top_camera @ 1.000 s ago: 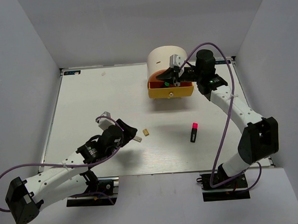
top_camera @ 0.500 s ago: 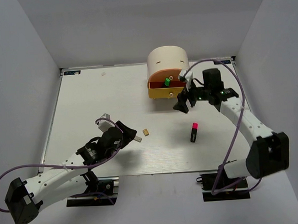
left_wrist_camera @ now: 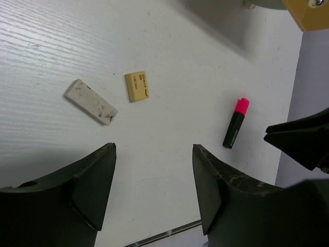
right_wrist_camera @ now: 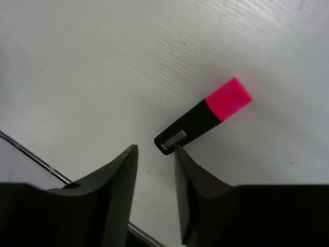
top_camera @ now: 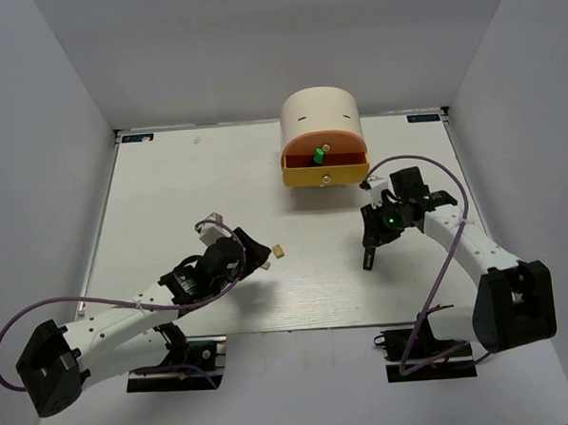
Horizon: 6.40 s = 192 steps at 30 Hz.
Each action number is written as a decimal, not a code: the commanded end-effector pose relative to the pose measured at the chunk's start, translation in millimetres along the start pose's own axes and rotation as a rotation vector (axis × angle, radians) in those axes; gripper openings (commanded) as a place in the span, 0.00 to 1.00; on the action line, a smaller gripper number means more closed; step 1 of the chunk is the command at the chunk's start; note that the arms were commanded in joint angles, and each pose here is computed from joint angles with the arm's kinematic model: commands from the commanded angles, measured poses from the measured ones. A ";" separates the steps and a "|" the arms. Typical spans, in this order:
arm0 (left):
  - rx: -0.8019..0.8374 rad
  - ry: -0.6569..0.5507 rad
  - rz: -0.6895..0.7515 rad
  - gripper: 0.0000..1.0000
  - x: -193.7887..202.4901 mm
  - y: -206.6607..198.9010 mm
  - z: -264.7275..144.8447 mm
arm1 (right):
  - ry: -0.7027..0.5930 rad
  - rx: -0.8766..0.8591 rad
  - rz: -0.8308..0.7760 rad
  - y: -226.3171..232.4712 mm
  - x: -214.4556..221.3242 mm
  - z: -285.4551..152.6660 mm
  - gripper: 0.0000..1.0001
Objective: Sort the stationery into containers
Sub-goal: Pick up the pen from the center of the board, then place the pen in the drawer.
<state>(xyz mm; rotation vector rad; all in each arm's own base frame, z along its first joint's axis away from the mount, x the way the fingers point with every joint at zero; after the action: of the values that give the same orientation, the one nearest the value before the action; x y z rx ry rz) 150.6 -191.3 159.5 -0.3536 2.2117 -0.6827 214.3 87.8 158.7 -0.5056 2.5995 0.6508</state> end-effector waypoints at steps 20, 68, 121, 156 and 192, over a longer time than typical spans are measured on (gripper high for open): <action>0.040 0.031 0.027 0.72 0.0 -7.9 -3.9 | -0.026 0.354 0.471 -40.9 -6.9 54.6 0.55; 0.027 0.029 0.031 0.72 1.5 -3.6 -3.6 | -0.878 -0.528 -1.067 77.4 -257.8 -63.2 0.00; 0.021 0.022 0.032 0.72 1.5 -0.2 -5.4 | -0.753 -0.644 -1.032 52.9 -258.6 3.9 0.00; 0.016 0.014 0.032 0.72 0.8 0.2 -5.0 | -0.743 -0.671 -0.972 58.9 -253.4 15.4 0.00; -0.004 0.015 0.038 0.72 1.6 3.5 -5.0 | -0.784 -0.536 -1.036 52.1 -258.9 30.2 0.00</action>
<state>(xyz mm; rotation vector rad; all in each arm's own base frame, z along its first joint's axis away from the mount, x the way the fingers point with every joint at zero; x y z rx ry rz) 146.2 -188.7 155.4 -0.3053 2.2491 -0.6584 421.8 220.3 268.2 -1.2914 1.1669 0.9700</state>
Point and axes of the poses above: each gripper's point midway between its finger pads, its own z axis out along the fingers, its own y axis along the line the jaws close on, x = y × z, the point moved 8 cm from there along -z, back along the fingers, and after that the axes turned 10 degrees about z, right-handed, at the moved point
